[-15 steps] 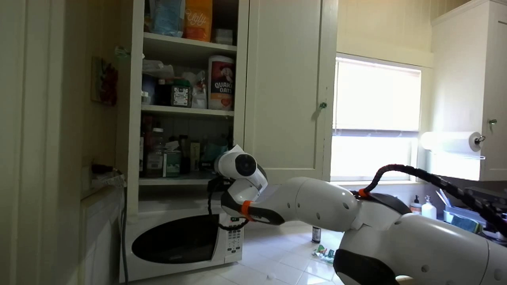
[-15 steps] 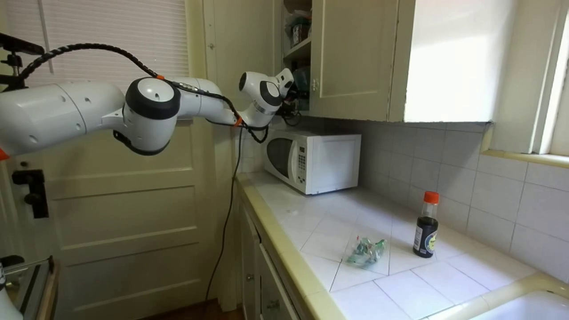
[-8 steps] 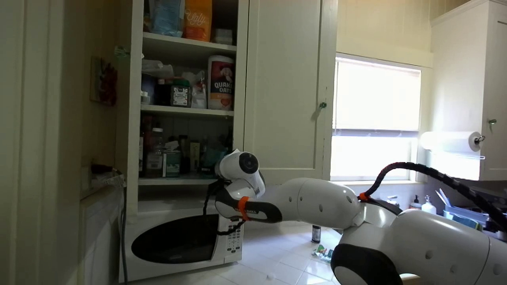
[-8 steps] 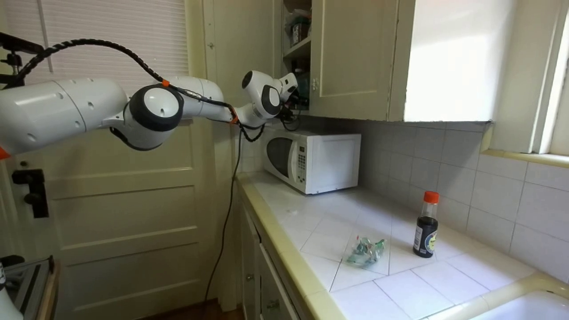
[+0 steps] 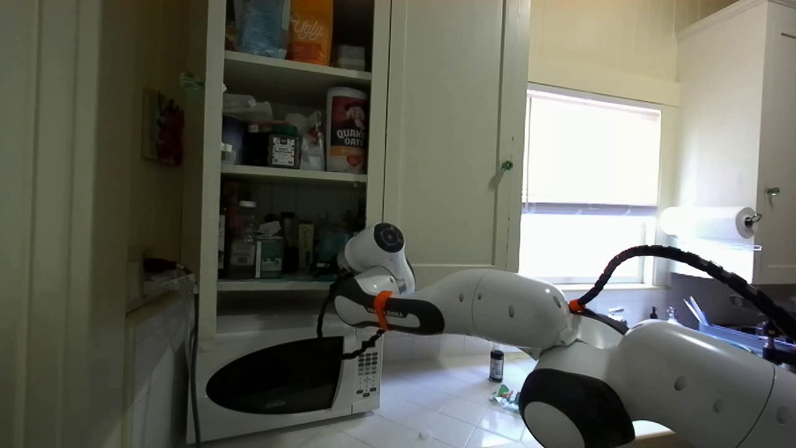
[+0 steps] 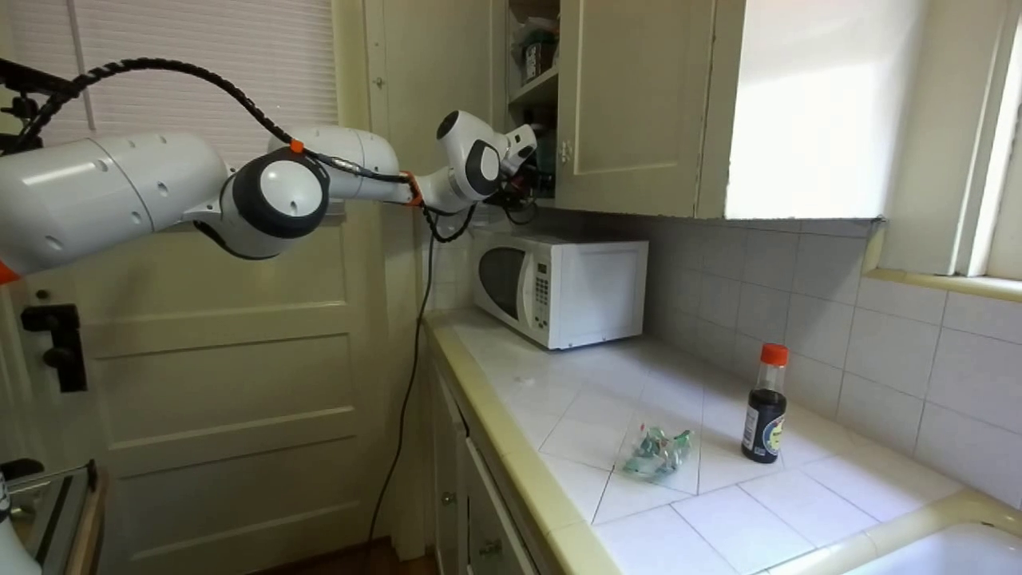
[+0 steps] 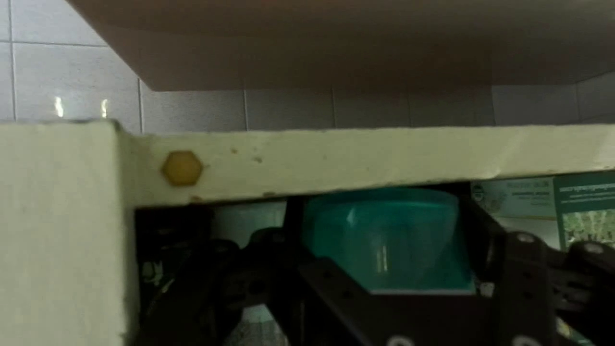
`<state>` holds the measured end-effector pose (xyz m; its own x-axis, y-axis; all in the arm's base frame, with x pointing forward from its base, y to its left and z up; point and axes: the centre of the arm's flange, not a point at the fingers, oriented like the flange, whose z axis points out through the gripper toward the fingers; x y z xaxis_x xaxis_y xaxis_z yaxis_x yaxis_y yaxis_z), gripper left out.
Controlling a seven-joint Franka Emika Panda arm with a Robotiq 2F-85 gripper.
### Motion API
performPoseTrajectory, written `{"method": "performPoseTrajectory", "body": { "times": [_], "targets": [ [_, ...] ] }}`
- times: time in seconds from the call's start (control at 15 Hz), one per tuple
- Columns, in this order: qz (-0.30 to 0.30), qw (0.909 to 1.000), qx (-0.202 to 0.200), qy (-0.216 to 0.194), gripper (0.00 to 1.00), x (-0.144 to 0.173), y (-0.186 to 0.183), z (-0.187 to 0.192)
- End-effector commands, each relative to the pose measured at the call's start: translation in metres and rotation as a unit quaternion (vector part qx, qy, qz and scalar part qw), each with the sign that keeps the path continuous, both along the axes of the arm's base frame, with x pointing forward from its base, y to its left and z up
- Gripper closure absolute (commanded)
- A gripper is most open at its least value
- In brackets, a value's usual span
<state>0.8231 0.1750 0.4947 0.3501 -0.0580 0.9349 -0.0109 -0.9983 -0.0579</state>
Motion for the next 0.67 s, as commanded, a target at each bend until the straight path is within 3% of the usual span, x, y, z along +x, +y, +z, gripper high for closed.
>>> {"method": "performPoseTrajectory", "body": {
  "times": [0.0, 0.27, 0.33, 0.6],
  "targets": [
    [-0.006, 0.9987, -0.022, 0.045, 0.47, 0.038, -0.007, 0.000],
    [-0.008, 0.9976, -0.038, 0.058, 0.47, 0.038, -0.003, 0.003],
    [-0.009, 0.9972, -0.041, 0.061, 0.06, 0.038, -0.003, 0.003],
    [-0.011, 0.9950, -0.067, 0.073, 0.00, 0.029, 0.009, 0.000]
  ]
}}
